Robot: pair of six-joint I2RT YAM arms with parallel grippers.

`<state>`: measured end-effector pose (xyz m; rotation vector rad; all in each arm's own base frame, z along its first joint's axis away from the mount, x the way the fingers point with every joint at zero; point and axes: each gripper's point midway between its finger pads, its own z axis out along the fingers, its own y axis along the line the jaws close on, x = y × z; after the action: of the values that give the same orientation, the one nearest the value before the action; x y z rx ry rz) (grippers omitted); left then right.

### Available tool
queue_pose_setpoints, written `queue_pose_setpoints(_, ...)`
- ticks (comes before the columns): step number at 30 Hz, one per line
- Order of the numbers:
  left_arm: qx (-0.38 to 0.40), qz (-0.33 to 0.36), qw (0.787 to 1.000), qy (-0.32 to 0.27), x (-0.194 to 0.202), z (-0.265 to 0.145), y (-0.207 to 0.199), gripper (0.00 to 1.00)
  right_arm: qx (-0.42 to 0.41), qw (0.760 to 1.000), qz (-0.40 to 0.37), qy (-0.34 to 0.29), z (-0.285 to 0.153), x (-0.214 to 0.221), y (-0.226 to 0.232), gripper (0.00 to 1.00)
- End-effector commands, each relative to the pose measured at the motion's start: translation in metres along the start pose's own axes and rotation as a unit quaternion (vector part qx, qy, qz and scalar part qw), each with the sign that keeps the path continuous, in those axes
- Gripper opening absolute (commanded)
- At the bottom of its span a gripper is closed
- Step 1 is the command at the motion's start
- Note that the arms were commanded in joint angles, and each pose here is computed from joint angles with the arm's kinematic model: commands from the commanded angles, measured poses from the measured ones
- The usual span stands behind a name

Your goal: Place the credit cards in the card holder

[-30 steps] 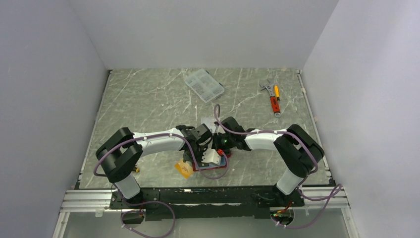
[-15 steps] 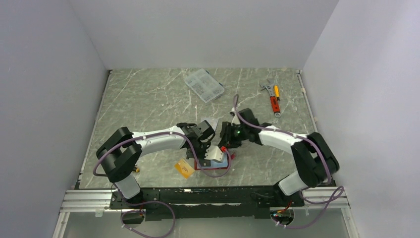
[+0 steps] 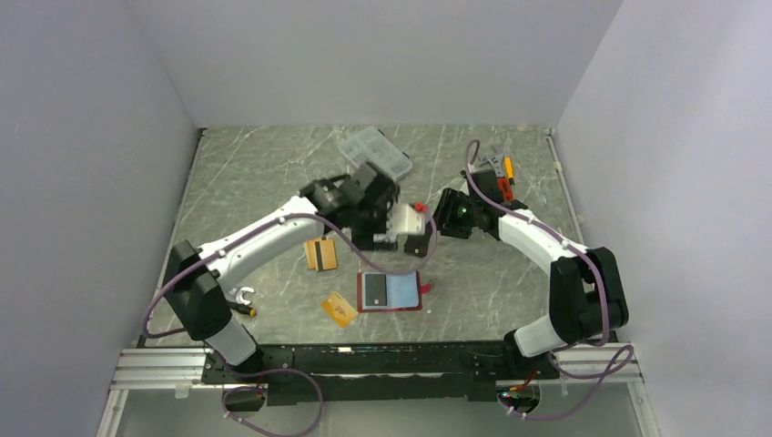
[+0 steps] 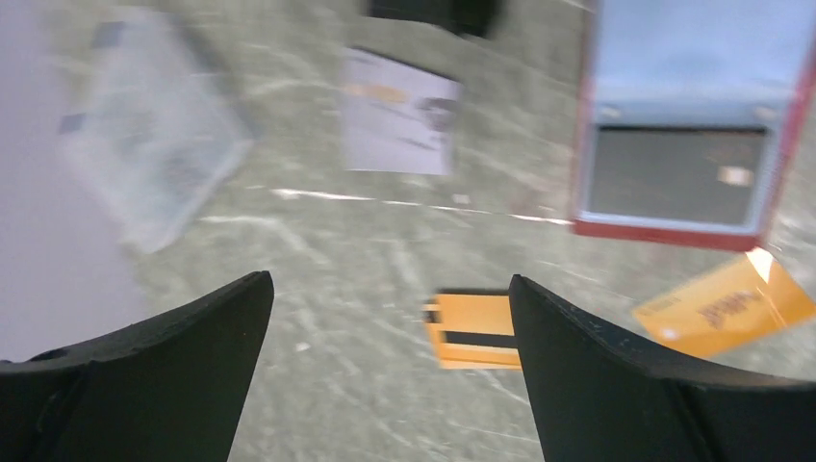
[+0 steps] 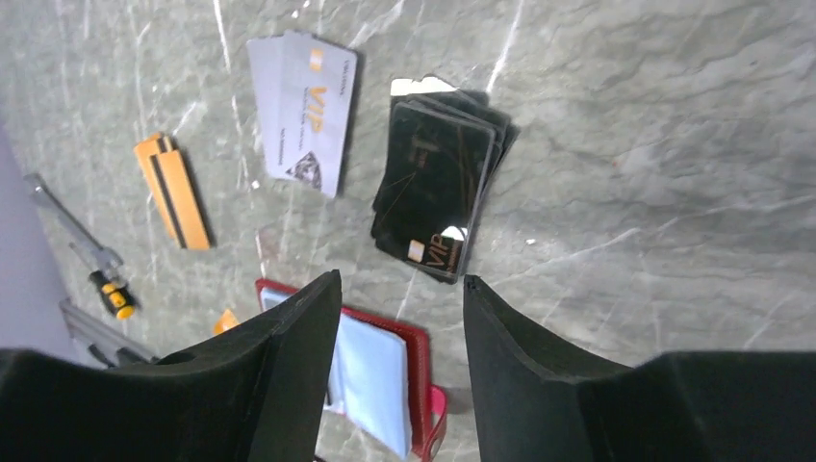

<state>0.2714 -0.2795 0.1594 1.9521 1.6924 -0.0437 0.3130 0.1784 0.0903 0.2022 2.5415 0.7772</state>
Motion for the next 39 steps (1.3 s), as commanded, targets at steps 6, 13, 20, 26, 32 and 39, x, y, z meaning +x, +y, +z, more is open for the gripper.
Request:
queue_pose_setpoints(6, 0.036, -0.142, 0.989, -0.004, 0.013, 0.001, 0.069, 0.99, 0.056, 0.998, -0.011, -0.027, 0.009, -0.021, -0.022, 0.6)
queue_pose_setpoints(13, 0.041, -0.228, 0.964, -0.133, -0.021, 0.053, 0.074, 0.99, 0.047, 0.998, 0.016, -0.025, 0.03, -0.014, -0.03, 0.49)
queue_pose_setpoints(20, 0.039, -0.251, 0.951, -0.175, -0.042, 0.113, 0.078, 0.92, 0.013, 0.999, 0.045, -0.004, 0.047, -0.009, -0.029, 0.39)
queue_pose_setpoints(26, 0.037, -0.224, 0.961, -0.155, -0.047, 0.143, 0.075, 0.74, -0.01, 0.998, 0.056, 0.003, 0.052, -0.006, -0.028, 0.37)
queue_pose_setpoints(32, 0.012, -0.182, 0.973, -0.138, -0.052, 0.159, 0.06, 0.71, -0.012, 0.997, 0.073, 0.009, 0.053, 0.002, -0.038, 0.33)
queue_pose_setpoints(39, 0.004, -0.15, 0.982, -0.114, -0.051, 0.173, 0.05, 0.53, -0.032, 0.995, 0.096, 0.004, 0.053, 0.006, -0.047, 0.32)
